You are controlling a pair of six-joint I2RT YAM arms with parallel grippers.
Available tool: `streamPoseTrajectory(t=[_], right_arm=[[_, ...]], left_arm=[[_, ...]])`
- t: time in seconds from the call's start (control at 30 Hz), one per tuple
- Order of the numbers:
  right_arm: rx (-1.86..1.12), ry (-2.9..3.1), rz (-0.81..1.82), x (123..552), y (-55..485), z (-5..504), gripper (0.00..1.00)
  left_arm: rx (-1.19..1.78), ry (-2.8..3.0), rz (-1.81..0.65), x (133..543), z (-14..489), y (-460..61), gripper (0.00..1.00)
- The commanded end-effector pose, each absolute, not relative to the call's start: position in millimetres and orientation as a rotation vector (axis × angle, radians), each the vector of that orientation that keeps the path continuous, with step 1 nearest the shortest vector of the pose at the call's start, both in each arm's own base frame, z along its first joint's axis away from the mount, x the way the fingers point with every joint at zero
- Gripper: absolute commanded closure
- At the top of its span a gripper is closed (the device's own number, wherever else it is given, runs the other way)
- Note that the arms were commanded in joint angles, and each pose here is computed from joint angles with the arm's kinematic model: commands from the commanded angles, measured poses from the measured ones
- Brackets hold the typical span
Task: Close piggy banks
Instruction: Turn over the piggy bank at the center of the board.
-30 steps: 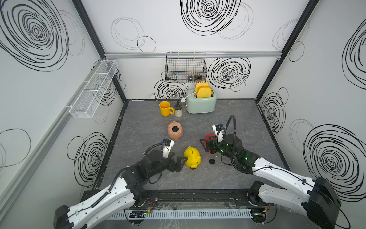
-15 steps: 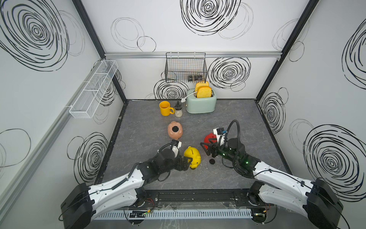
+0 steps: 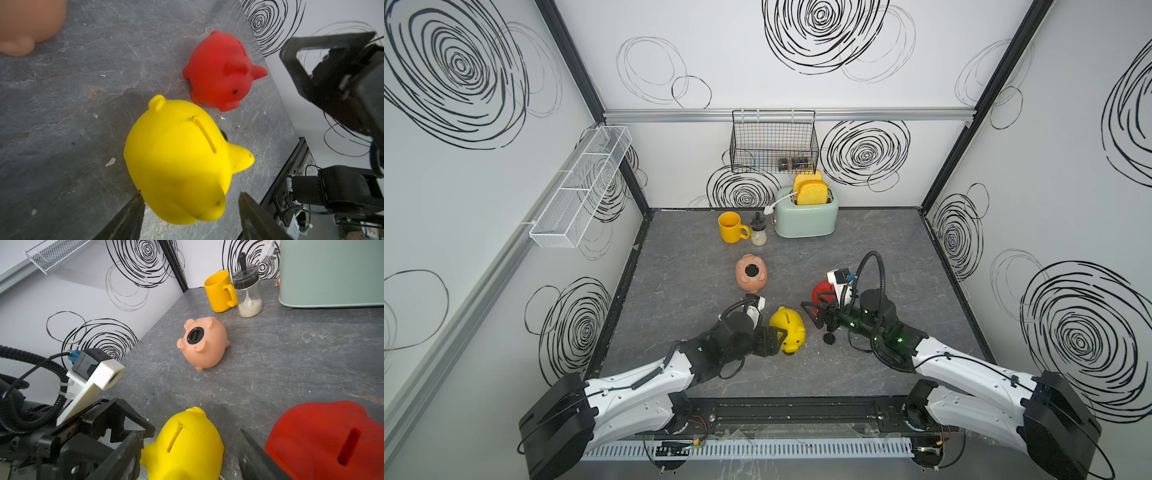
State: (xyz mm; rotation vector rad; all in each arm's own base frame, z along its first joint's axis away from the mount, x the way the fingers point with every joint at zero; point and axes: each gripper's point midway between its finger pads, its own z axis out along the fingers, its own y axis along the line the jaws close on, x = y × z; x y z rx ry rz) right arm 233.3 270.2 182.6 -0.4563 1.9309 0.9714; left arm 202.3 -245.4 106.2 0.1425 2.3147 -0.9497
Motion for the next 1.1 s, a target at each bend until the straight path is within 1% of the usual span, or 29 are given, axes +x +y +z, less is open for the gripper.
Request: streamPoseTrajectory(t=[0.0, 0.17, 0.33, 0.6, 1.07], right_arm=[[-0.474, 1.916, 0.997, 233, 275, 183, 0.27], [-0.498, 1.943, 1.017, 231, 281, 177, 0.28], [-0.558, 1.966, 1.090, 224, 294, 172, 0.31], [-0.571, 2.015, 1.088, 225, 299, 161, 0.32], [-0.611, 2.107, 1.113, 223, 313, 139, 0.35]], left_arm=[[0.102, 2.275, -0.991, 210, 113, -247, 0.27], [0.104, 2.261, -1.013, 212, 119, -252, 0.27], [0.111, 2.269, -1.015, 212, 117, -254, 0.27], [0.105, 2.282, -0.988, 217, 115, -257, 0.28], [0.089, 2.292, -0.979, 220, 112, -255, 0.36]])
